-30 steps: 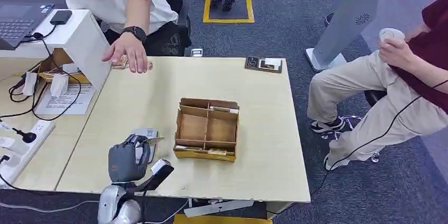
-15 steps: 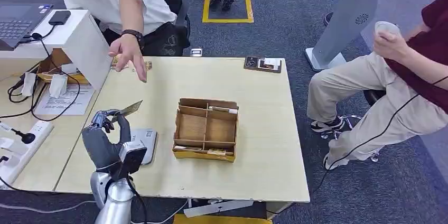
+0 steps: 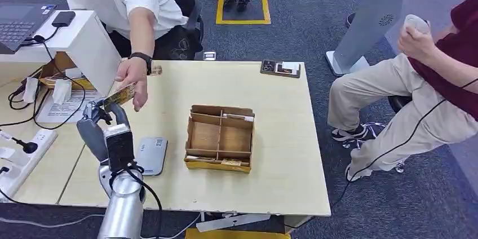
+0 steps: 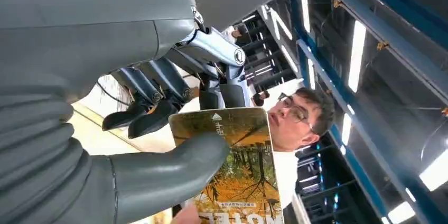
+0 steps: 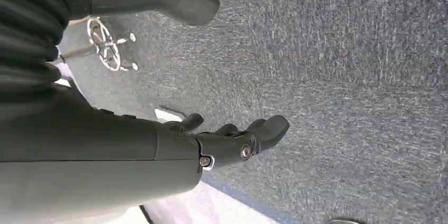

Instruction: Pass the card to the sensor for recognition and then transmit it.

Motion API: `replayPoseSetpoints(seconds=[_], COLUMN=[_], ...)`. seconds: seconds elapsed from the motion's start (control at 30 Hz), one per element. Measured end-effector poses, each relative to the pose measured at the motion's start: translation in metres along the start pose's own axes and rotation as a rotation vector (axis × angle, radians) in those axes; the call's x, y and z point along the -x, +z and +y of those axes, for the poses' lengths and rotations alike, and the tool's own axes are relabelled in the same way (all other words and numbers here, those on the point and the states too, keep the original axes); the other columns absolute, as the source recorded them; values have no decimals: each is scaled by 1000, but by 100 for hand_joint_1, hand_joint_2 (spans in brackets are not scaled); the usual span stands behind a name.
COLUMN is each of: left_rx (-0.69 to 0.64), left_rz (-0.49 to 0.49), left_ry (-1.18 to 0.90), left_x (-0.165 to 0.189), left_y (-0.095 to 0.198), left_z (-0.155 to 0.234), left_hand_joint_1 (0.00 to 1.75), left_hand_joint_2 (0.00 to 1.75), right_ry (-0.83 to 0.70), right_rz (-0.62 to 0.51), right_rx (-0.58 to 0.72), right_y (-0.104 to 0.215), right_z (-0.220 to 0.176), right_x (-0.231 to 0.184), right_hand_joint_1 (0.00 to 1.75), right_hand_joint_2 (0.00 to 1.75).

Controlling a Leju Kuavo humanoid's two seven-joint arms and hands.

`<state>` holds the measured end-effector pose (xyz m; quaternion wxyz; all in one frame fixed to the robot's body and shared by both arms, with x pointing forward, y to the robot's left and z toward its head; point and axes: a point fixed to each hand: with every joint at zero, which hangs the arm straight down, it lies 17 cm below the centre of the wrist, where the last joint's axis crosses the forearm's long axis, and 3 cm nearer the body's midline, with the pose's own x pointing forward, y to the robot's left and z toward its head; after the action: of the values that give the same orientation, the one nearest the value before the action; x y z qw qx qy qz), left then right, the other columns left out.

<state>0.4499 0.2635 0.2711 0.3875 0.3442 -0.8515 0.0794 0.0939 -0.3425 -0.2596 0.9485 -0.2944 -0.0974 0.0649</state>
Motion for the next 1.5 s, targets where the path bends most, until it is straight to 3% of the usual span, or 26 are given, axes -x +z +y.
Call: replayPoseSetpoints(seconds=[0.2, 0.6, 0.63, 0.67, 0.7, 1.5], left_rx=[-36, -29, -27, -28, -26, -19], left_rz=[59, 69, 71, 77, 79, 66], left_ry=[109, 153, 158, 166, 172, 216], left_x=[3, 3, 2, 3, 3, -6], left_y=[-4, -5, -4, -4, -4, -4], left_z=[0, -2, -3, -3, -4, -7], left_hand_joint_1=[175, 175, 127, 10, 0, 0], left_hand_joint_2=[175, 175, 175, 175, 175, 175], right_ry=[0, -1, -1, -1, -1, -3], right_rz=[-2, -2, -3, -3, -3, -5], right_rx=[0, 1, 0, 0, 0, 7], right_y=[1, 1, 1, 1, 1, 2], right_z=[1, 1, 2, 2, 2, 1], right_x=[0, -1, -1, -1, -1, -1], right_hand_joint_1=[0, 0, 0, 0, 0, 0], right_hand_joint_2=[175, 175, 175, 175, 175, 175])
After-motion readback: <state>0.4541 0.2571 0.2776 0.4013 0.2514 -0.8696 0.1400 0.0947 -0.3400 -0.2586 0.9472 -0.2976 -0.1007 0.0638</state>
